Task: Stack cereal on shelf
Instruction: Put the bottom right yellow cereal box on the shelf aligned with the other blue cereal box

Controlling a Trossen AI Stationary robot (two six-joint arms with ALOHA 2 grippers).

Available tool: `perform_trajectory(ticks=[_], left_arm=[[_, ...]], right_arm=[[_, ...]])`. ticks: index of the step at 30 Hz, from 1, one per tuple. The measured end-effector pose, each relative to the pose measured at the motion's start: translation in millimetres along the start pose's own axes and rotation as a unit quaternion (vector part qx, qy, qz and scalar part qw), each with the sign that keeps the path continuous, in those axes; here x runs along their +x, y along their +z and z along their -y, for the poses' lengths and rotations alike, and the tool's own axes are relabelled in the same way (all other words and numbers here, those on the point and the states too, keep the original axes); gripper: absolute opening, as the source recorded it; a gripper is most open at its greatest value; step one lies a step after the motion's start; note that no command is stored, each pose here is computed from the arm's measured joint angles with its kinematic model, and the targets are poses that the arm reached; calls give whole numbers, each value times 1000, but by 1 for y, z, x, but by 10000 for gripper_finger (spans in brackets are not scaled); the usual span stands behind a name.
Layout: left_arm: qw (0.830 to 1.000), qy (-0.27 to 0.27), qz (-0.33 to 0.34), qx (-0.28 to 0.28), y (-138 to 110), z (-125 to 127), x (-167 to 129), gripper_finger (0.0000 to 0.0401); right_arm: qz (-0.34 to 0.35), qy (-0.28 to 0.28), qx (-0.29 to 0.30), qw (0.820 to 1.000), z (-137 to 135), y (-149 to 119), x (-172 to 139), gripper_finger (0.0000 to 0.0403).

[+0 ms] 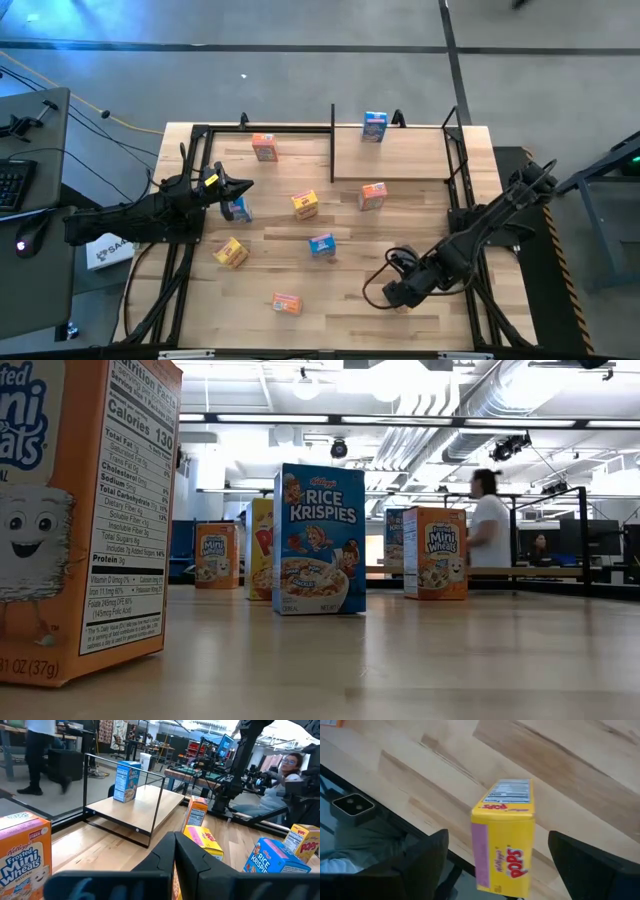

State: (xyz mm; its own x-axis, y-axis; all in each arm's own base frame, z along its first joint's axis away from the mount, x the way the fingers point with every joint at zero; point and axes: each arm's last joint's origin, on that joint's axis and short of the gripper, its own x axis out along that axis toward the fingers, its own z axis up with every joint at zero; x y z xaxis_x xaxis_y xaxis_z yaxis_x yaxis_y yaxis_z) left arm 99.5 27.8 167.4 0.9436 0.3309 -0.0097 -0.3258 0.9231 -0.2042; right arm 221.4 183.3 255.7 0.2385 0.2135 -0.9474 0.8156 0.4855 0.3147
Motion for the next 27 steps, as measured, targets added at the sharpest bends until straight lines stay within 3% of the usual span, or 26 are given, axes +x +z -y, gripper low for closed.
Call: perform_trajectory(ticks=[10,22,27], left_arm=[[1000,0,0,0,0,0,0,1],[1000,0,0,-1,0,0,0,1],[1000,0,0,-1,0,0,0,1]], right_arm=[[-52,-59,-6,997,1,-3,20,313],[-53,-56,-8,997,-1,-3,21,199],[-53,-54,-22,997,-1,-1,21,182]])
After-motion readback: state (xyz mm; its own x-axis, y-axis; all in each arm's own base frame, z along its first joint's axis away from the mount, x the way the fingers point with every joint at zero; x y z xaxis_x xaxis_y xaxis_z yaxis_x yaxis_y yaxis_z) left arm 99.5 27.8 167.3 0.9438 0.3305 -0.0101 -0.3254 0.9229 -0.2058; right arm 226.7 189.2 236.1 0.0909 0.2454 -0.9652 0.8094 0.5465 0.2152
